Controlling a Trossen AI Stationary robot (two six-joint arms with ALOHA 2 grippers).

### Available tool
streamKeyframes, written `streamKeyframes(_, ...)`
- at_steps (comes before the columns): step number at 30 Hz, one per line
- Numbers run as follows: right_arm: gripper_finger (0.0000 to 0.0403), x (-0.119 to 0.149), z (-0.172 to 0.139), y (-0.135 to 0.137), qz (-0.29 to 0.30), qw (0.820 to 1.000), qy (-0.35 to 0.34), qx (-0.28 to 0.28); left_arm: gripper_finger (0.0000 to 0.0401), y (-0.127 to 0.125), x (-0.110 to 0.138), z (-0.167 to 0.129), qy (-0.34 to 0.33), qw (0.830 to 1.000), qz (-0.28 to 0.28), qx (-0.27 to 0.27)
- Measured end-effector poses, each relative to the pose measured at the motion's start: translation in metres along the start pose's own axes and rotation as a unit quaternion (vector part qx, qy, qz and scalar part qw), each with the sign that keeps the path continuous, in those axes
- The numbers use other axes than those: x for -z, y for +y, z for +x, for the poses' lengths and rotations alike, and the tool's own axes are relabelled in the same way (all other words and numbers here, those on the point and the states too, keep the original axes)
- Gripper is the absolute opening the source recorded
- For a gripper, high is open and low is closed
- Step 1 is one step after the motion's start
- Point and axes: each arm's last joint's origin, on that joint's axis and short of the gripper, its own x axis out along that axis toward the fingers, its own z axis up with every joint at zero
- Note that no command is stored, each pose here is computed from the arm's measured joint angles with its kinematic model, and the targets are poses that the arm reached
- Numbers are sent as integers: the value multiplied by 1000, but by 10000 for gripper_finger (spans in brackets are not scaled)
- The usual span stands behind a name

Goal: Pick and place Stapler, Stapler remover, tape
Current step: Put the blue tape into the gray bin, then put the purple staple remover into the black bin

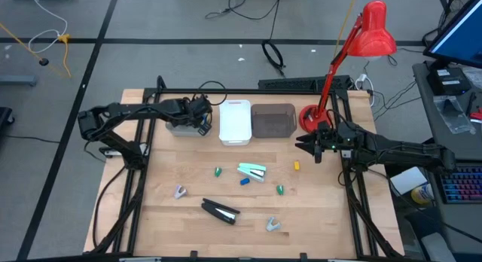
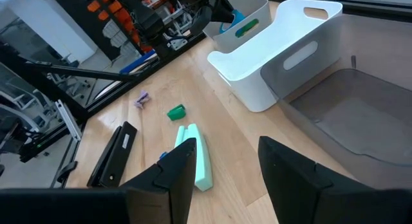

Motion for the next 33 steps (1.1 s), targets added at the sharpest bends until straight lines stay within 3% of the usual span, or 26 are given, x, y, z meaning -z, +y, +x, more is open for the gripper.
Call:
streamKeyframes(16, 160, 0, 0, 0, 0, 1000, 0, -1, 80, 0, 0, 0, 0, 1000, 0, -2)
streamKeyframes(29, 160, 0, 0, 0, 0, 1000, 1, -2, 178, 1, 0, -1, -2, 1000, 0, -2)
streamKeyframes(33, 161, 0, 0, 0, 0, 1000, 1, -2, 196, 6, -8, -17, -6, 1000, 5, 1)
